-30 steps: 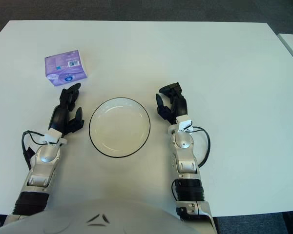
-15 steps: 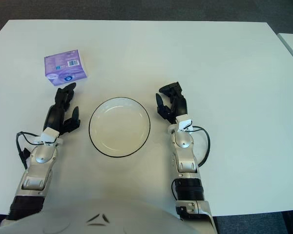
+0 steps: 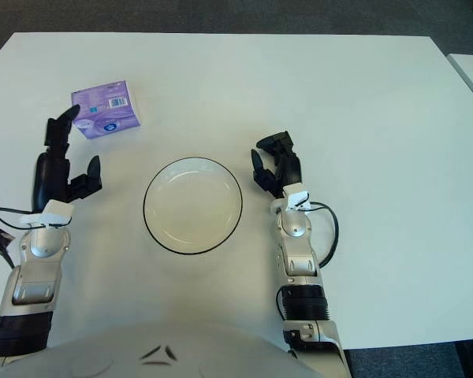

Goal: Put the tissue paper into the plate.

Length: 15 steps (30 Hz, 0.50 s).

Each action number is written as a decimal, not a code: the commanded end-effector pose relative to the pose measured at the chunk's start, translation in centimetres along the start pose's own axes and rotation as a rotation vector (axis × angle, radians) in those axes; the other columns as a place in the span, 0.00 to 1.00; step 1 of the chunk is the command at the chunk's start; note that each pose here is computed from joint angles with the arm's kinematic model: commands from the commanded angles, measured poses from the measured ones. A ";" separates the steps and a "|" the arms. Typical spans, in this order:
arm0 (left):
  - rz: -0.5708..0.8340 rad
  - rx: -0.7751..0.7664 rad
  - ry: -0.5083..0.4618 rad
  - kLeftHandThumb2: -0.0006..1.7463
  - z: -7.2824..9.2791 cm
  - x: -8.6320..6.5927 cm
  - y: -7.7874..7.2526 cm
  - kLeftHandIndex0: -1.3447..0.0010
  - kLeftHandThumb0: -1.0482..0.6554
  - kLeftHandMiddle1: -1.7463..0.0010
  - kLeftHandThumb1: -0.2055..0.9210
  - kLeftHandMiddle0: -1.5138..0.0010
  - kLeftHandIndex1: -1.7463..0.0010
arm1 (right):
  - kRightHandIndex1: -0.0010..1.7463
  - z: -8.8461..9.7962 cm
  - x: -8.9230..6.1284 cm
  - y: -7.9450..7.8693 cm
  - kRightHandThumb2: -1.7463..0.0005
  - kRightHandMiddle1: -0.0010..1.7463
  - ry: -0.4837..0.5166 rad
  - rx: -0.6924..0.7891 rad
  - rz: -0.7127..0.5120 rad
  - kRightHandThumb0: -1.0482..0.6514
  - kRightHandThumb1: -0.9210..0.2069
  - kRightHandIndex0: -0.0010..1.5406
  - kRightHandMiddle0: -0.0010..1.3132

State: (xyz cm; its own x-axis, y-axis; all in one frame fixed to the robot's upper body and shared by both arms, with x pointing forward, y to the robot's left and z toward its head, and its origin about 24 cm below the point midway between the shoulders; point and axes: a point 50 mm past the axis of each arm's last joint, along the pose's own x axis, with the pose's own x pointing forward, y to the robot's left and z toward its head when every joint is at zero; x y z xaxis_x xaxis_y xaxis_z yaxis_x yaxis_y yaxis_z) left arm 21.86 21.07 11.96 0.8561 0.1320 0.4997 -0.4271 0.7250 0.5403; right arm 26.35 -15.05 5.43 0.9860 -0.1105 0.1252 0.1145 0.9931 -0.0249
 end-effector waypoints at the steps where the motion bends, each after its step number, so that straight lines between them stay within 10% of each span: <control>1: 0.035 0.071 -0.059 0.51 0.7 0.7 0.9 1.00 0.19 0.99 1.00 0.80 0.66 | 0.55 -3.3 -1.5 -0.5 0.73 0.97 0.179 -0.015 -0.021 0.41 0.00 0.27 0.18; 15: -0.055 0.347 -0.164 0.48 1.8 2.1 3.2 1.00 0.17 1.00 1.00 0.82 0.74 | 0.54 -3.6 -1.3 -0.1 0.73 0.97 0.192 0.004 -0.017 0.41 0.00 0.27 0.18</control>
State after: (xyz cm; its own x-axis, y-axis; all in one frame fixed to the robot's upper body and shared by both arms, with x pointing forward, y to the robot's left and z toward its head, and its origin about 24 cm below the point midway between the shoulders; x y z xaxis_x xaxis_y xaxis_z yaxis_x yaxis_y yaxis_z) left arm 21.92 22.25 15.77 0.8295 -0.0108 0.5584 -0.4812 0.4934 0.7245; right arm 26.67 -14.77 5.40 0.9861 -0.1132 0.1217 0.1156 0.9932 -0.0128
